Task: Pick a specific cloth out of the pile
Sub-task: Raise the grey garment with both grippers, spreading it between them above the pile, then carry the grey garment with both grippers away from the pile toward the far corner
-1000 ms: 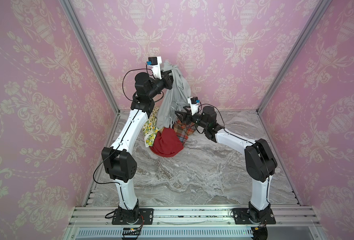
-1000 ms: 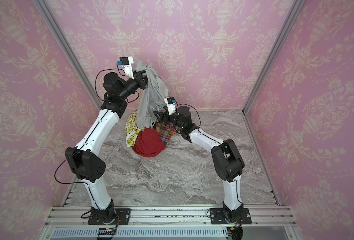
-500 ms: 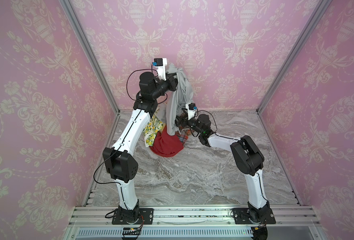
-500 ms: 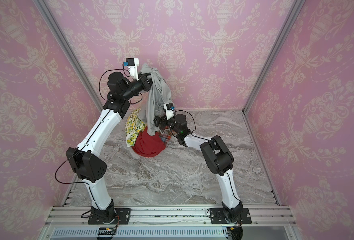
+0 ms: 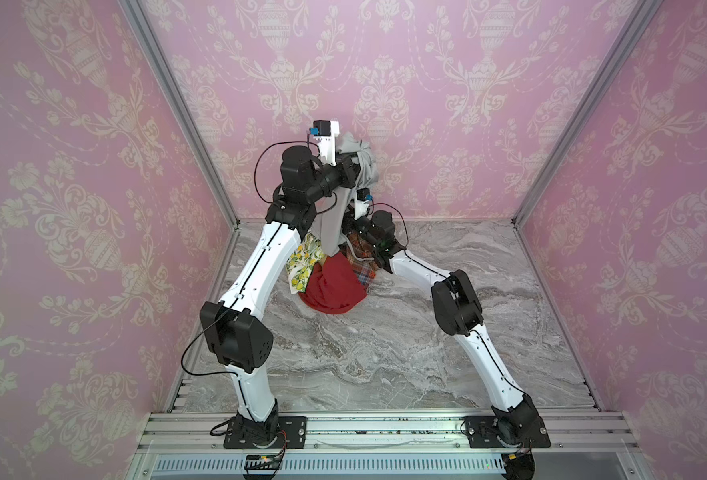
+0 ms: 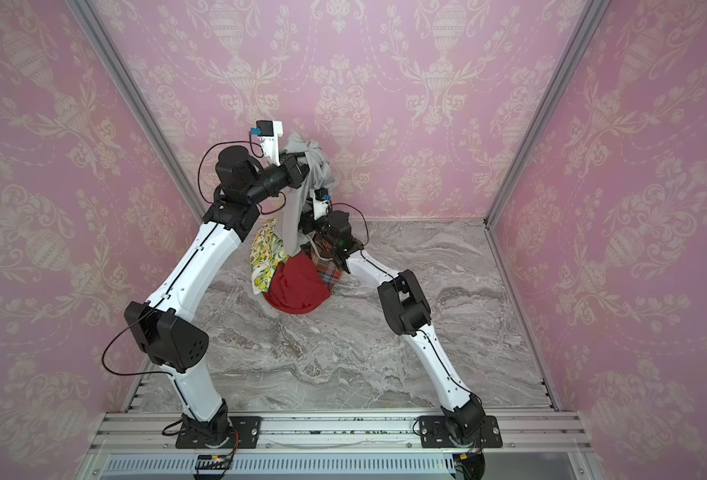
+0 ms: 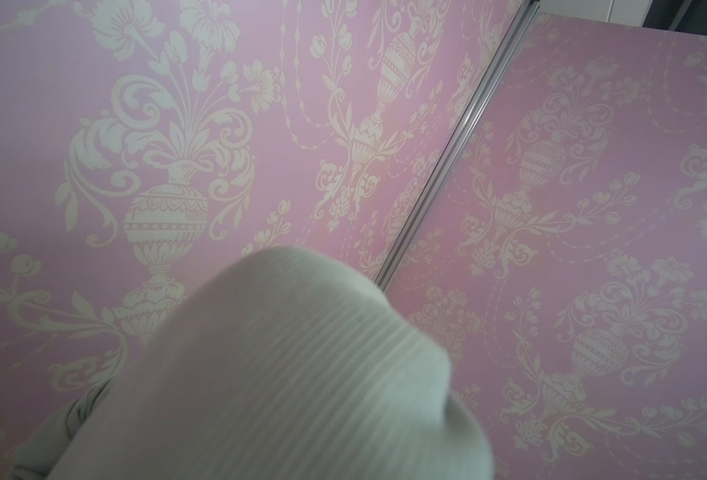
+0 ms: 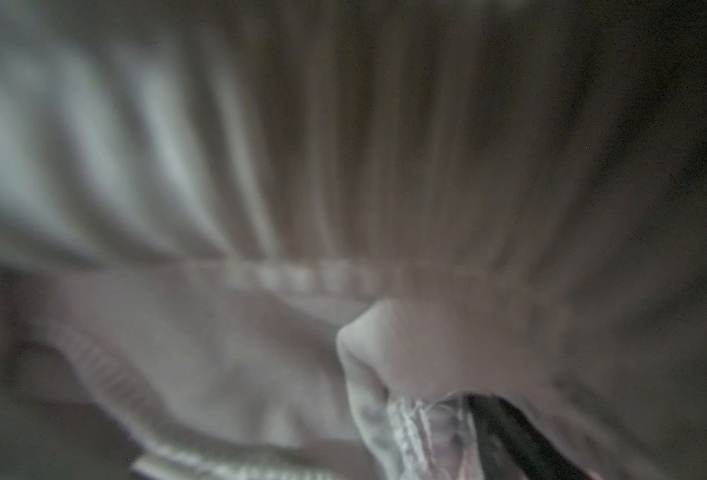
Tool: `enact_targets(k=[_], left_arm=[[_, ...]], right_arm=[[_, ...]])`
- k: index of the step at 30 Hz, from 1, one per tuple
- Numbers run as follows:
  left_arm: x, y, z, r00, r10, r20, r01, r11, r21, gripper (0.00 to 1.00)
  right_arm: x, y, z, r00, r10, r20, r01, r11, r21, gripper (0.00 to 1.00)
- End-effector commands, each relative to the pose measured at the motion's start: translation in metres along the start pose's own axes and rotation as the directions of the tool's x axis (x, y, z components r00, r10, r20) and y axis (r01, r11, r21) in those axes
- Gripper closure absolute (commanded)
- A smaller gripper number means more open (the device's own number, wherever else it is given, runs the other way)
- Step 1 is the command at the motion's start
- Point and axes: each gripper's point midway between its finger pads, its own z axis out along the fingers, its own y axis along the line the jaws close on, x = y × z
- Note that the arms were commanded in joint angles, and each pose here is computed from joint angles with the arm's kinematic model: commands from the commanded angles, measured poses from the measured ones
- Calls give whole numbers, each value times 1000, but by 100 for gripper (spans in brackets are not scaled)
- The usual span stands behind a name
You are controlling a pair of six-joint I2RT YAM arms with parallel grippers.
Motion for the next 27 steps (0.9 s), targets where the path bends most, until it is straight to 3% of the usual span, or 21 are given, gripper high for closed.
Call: enact_targets(k=[1, 2, 7, 11, 19, 27], left_arm=[[-32, -29, -26, 995, 77, 66, -78, 997, 9, 100], [-32, -26, -28, 994, 82, 66, -82, 997, -7, 100], [-33, 1, -41, 995, 75, 66, -68, 993, -94, 100], [-31, 19, -42, 995, 81, 59, -73, 988, -134, 100], [-22, 13, -21, 998, 58, 18, -57, 997, -56, 100], [23, -27, 28, 995, 57, -81, -51, 996, 71, 100]], right_arm=[[31, -1, 12, 994, 22, -106, -18, 999, 35, 72], [25, 0, 14, 995, 32, -90, -28, 999, 36, 100], [-45, 11, -3, 1000, 12, 21, -14, 997, 74, 100], [-122, 19, -33, 989, 19, 144, -31, 996, 82, 100], [-244, 37, -94, 943, -20, 331, -8, 996, 85, 100], [-326, 51, -177, 888, -182, 422, 89, 969, 230, 100]])
